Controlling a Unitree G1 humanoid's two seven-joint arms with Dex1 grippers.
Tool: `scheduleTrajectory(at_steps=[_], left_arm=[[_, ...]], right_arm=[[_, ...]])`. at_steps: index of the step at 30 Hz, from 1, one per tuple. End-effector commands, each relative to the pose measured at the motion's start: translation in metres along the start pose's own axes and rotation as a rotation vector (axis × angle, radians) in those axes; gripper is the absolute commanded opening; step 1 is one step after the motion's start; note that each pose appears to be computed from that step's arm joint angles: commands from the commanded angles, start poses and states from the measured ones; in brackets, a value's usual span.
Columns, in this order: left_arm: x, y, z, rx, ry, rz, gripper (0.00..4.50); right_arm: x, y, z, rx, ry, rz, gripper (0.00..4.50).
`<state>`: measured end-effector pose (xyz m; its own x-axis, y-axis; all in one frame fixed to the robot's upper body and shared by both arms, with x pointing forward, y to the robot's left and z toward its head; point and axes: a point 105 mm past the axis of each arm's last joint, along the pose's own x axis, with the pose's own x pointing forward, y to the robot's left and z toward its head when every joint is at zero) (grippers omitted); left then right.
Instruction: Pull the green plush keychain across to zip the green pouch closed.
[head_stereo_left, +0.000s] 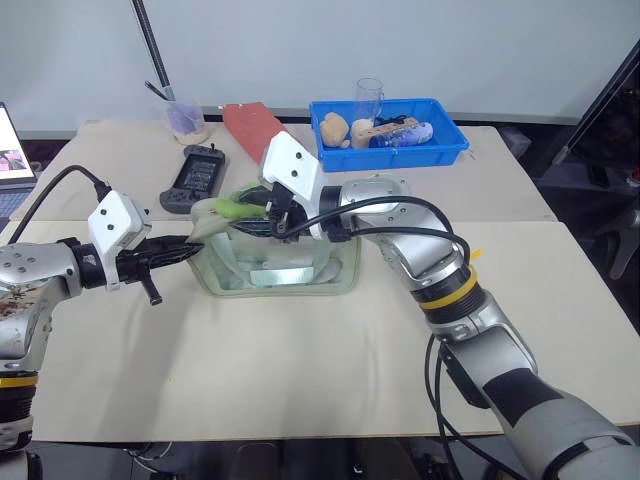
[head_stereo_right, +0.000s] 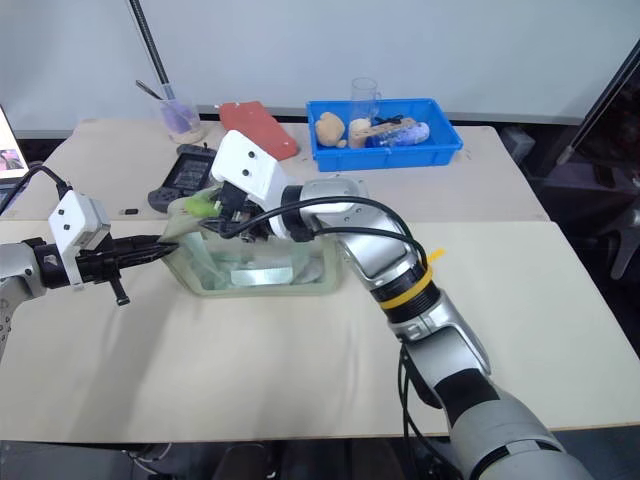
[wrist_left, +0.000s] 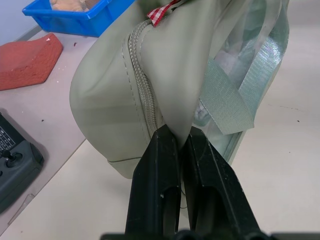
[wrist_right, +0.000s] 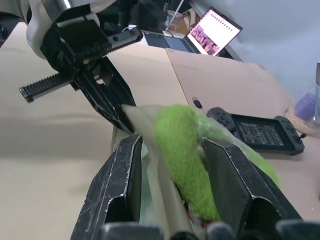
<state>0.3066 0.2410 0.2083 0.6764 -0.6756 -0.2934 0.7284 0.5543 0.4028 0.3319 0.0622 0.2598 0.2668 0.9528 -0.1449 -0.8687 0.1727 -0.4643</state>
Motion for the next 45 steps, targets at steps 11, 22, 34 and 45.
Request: scheduleTrajectory(at_steps=[11, 22, 34, 45], left_arm=[[0.001, 0.0, -0.002, 0.01, 0.036, -0.02, 0.0], [-0.003, 0.008, -0.006, 0.009, 0.053, 0.012, 0.0], [-0.001, 0.016, -0.008, 0.027, 0.071, 0.006, 0.0], [0.014, 0.016, -0.005, 0.044, 0.051, -0.027, 0.0]], right_arm=[[-0.008, -0.011, 0.016, -0.012, -0.05, -0.027, 0.04], [-0.095, -0.067, 0.019, 0.037, 0.009, -0.295, 0.04], [-0.2, -0.081, -0.073, 0.189, 0.28, -0.706, 0.04], [-0.118, 0.002, -0.164, 0.52, 0.234, -0.568, 0.04]])
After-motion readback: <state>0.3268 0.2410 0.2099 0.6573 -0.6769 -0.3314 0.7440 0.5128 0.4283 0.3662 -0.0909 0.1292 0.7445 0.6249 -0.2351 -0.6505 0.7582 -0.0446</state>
